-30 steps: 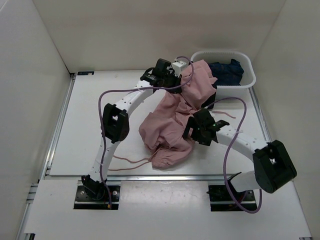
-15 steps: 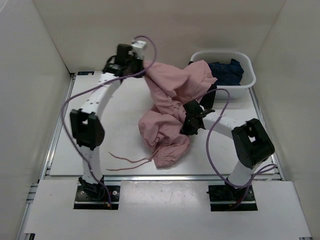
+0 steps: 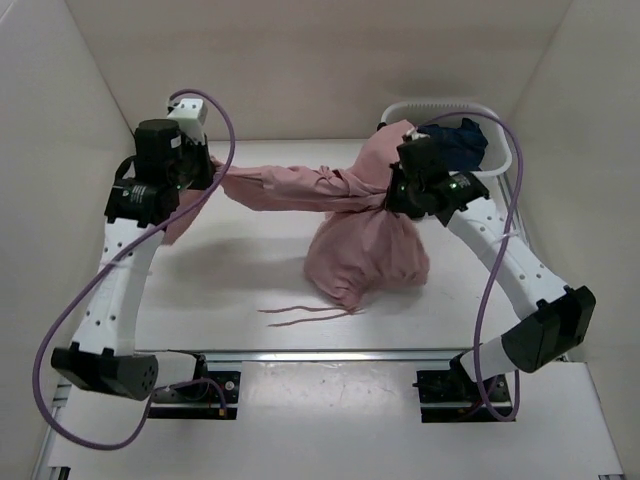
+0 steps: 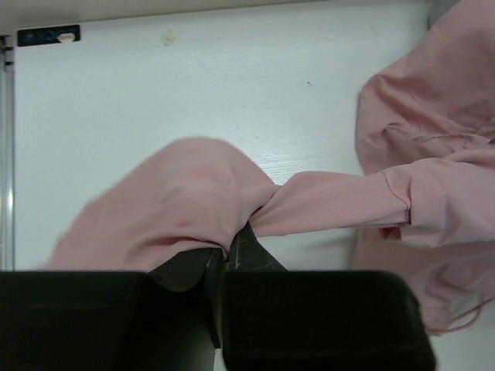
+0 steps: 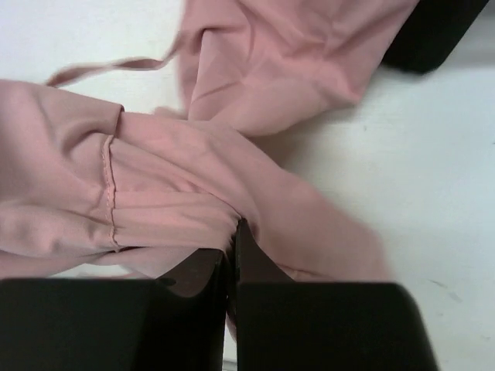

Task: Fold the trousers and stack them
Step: Grab the trousers from the pile

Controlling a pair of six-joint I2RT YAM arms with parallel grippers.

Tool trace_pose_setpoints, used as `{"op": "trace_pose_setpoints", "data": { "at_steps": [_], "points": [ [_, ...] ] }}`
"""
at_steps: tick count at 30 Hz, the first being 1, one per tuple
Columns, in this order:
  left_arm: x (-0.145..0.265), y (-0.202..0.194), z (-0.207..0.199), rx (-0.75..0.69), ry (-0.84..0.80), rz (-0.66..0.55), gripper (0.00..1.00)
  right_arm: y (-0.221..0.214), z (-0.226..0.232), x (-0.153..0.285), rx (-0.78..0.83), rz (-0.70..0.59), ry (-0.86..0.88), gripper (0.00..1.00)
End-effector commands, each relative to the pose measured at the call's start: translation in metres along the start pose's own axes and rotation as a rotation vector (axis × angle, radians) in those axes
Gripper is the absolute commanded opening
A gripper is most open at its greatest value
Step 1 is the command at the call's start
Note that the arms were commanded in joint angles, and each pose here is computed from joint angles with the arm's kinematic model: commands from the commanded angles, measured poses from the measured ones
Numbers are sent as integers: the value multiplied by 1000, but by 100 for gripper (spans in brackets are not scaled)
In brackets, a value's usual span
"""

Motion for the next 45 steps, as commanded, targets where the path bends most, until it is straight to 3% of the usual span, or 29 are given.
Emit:
{"op": "trace_pose_setpoints", "data": {
  "at_steps": [1, 5, 6, 9, 10, 11, 12, 13, 15, 17, 18, 19, 20, 21, 22, 24, 27, 32, 38, 45],
  "points": [
    [50, -4, 66, 21, 484, -1, 15, 18, -56, 41, 188, 77, -337, 0],
    [77, -12, 68, 24, 527, 19, 15, 38, -38, 57, 327, 173, -229, 0],
    [72, -27, 65, 14, 509, 74, 15, 44, -31, 60, 344, 172, -197, 0],
    [51, -65, 54, -4, 418, 194, 15, 48, -24, 16, 399, 279, -218, 13],
    [41, -76, 52, -9, 393, 240, 15, 52, -23, 2, 392, 279, -223, 19],
    [30, -85, 49, -11, 368, 274, 17, 59, -24, -10, 383, 269, -244, 40],
    [8, -97, 46, -14, 322, 333, 20, 60, -26, -37, 357, 298, -269, 50],
    [-9, -108, 48, -4, 310, 357, 22, 74, -22, -44, 315, 246, -259, 61],
    [-51, -125, 58, 28, 275, 449, 27, 88, -30, -63, 179, 225, -288, 71],
    [-71, -109, 77, 58, 289, 450, 42, 104, -29, -42, 104, 155, -266, 79],
    [-90, -117, 93, 92, 285, 510, 46, 105, -28, -34, 78, 119, -262, 81],
    [-91, -92, 107, 108, 303, 456, 53, 93, -36, -39, 70, 130, -287, 82],
    [-92, -88, 115, 124, 310, 460, 69, 91, -38, -9, 52, 69, -271, 84],
    [-90, -87, 122, 140, 313, 477, 75, 83, -45, -2, 23, 53, -292, 85],
    [-85, -85, 136, 165, 338, 462, 81, 53, -62, -9, 9, 122, -353, 85],
    [-75, -94, 141, 187, 346, 482, 88, 30, -73, 16, -77, 82, -353, 82],
    [-49, -122, 130, 231, 304, 526, 89, -26, -101, 18, -201, 153, -408, 70],
    [-27, -191, 72, 307, 62, 682, 92, -79, -116, 8, -350, 201, -350, 70],
    [-55, -228, 58, 334, -29, 774, 97, -107, -122, -19, -448, 256, -351, 73],
    [-89, -257, 70, 309, 38, 834, 100, -127, -141, -60, -509, 256, -391, 79]
  ]
}}
Point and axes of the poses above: each gripper's point midway between its finger pads, its own x axis back along the fingers, its own z axis along the line the jaws close on, y = z × x, the point moved 8 cm from there along x, back along the fingers, and after that the axes turned 9 degrees about -x, right-handed, at the moved point
